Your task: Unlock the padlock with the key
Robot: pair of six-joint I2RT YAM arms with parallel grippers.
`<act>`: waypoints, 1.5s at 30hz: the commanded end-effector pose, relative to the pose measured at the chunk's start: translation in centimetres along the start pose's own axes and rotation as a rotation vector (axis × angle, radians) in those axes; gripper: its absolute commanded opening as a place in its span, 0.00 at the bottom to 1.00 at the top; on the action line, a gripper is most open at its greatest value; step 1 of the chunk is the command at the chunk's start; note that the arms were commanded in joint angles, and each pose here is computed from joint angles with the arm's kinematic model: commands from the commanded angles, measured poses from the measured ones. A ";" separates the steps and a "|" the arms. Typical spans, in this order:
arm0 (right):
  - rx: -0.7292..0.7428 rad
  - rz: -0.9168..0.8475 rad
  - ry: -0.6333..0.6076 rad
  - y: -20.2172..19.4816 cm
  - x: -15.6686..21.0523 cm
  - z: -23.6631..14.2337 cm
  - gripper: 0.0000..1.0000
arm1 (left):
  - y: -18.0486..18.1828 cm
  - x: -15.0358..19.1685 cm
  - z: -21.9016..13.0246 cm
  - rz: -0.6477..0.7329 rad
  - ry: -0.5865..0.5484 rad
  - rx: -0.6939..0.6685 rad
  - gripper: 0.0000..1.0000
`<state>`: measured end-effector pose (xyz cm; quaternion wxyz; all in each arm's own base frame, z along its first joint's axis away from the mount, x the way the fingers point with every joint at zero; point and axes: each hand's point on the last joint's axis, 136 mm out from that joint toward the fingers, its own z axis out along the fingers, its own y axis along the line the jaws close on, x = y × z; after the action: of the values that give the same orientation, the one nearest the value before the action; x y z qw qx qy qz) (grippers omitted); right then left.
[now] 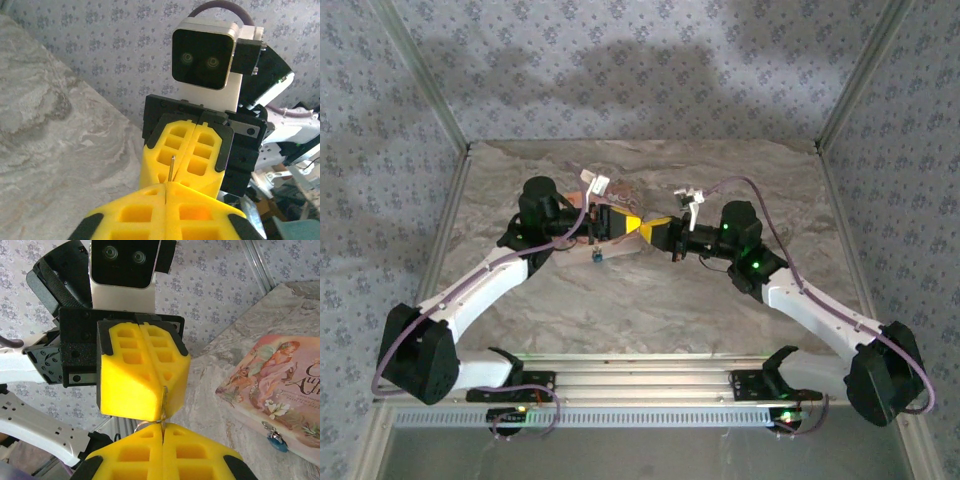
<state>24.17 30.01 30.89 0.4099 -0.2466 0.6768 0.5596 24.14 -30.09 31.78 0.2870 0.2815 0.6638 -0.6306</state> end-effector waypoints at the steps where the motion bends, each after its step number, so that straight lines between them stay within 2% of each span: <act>1: -0.040 -0.030 -0.026 1.1 -1.0 0.0 0.00 | -1.9 1.1 0.6 0.050 0.070 0.081 0.00; 9: 0.002 -0.025 -0.010 0.5 -0.6 -0.1 0.00 | -2.4 1.3 0.5 0.089 0.104 0.065 0.00; 11: 0.022 -0.027 -0.005 0.3 -0.5 -0.3 0.03 | -2.2 1.4 0.4 0.095 0.110 0.045 0.00; 14: 0.077 -0.033 0.011 -0.1 -0.3 -0.9 0.12 | -0.9 1.8 0.2 0.087 0.149 -0.065 0.00; 21: 0.145 -0.055 0.028 -0.2 -0.6 -2.7 0.39 | -1.2 1.5 -0.4 0.143 0.163 -0.113 0.00; 25: 0.168 -0.053 0.063 0.1 -0.6 -4.4 0.46 | -1.0 1.7 -0.9 0.178 0.217 -0.169 0.00; 28: 0.144 -0.026 0.095 1.0 -0.7 -5.5 0.51 | -1.3 1.9 -1.2 0.208 0.267 -0.178 0.00; 32: 0.081 0.021 0.132 2.8 -1.3 -5.6 0.64 | -2.0 2.1 -1.1 0.233 0.301 -0.131 0.00; 38: 0.011 0.057 0.171 4.0 -1.5 -4.1 0.65 | -2.7 1.9 -0.5 0.236 0.301 -0.045 0.00; 45: -0.007 0.067 0.207 3.6 -0.7 -2.2 0.57 | -3.3 1.9 -0.3 0.219 0.306 0.000 0.00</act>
<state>21.41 28.20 32.51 0.3230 -0.2749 0.7305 0.5353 21.40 -29.76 30.75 0.2472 0.4242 0.6941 -0.5264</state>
